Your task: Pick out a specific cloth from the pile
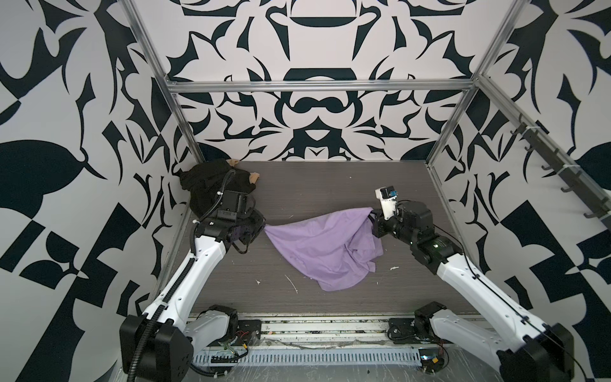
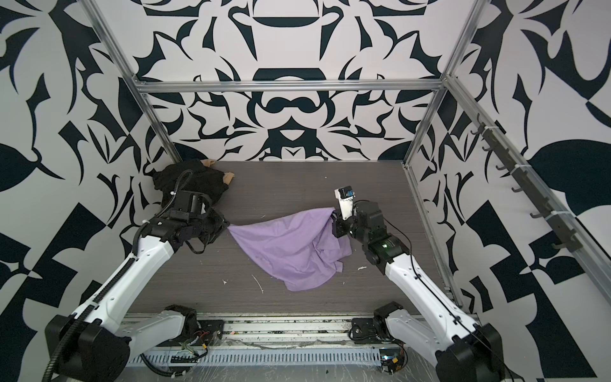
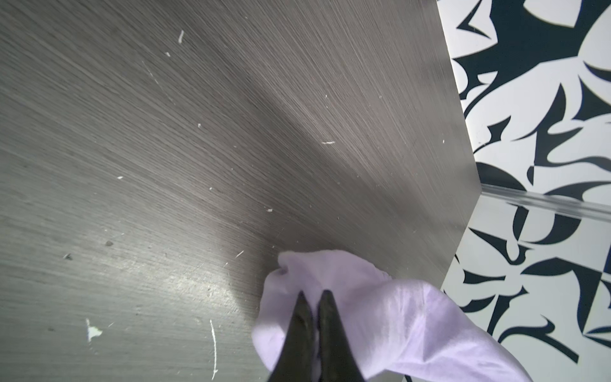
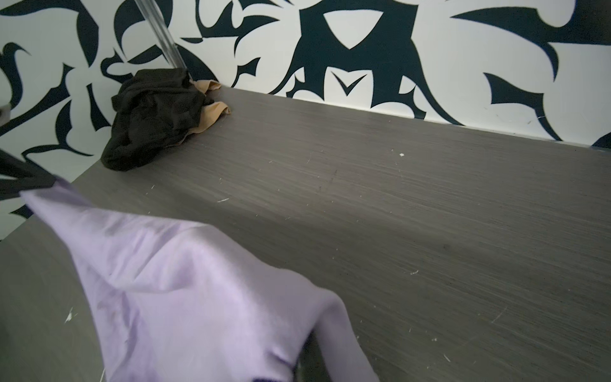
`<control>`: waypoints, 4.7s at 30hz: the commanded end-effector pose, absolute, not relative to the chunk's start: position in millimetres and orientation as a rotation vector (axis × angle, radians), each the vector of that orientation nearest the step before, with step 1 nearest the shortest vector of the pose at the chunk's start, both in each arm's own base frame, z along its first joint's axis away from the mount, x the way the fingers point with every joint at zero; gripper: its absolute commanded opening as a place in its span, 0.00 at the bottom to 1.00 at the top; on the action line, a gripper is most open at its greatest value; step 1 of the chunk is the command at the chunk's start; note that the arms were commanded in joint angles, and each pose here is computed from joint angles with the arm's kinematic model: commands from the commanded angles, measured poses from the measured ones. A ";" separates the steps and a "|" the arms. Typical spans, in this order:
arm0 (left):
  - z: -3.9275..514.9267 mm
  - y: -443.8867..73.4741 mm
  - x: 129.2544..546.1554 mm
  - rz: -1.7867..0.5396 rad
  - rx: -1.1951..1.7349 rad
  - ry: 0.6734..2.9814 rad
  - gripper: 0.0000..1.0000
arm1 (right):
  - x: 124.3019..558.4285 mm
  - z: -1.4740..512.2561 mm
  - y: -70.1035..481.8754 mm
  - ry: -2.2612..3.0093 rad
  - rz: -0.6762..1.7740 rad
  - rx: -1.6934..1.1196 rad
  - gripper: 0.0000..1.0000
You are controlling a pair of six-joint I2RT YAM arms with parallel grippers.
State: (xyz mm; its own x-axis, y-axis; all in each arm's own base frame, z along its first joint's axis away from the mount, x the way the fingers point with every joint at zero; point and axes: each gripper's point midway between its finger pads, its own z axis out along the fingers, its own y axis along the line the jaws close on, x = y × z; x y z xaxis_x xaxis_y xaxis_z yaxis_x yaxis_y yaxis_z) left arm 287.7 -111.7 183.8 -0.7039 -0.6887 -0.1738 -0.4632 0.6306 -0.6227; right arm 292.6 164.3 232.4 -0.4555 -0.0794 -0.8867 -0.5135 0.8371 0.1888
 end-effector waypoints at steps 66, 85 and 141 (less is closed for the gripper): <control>234.5 -324.7 187.8 -1.091 0.408 2.671 0.00 | 222.7 201.1 207.3 2.100 0.609 -0.578 0.85; 189.1 -450.6 155.5 -0.777 0.983 2.761 0.02 | 284.2 195.6 38.0 2.026 0.237 0.312 0.78; 267.0 -317.7 250.6 -0.322 0.452 2.065 1.00 | 331.3 170.2 -8.3 1.795 -0.375 0.069 0.82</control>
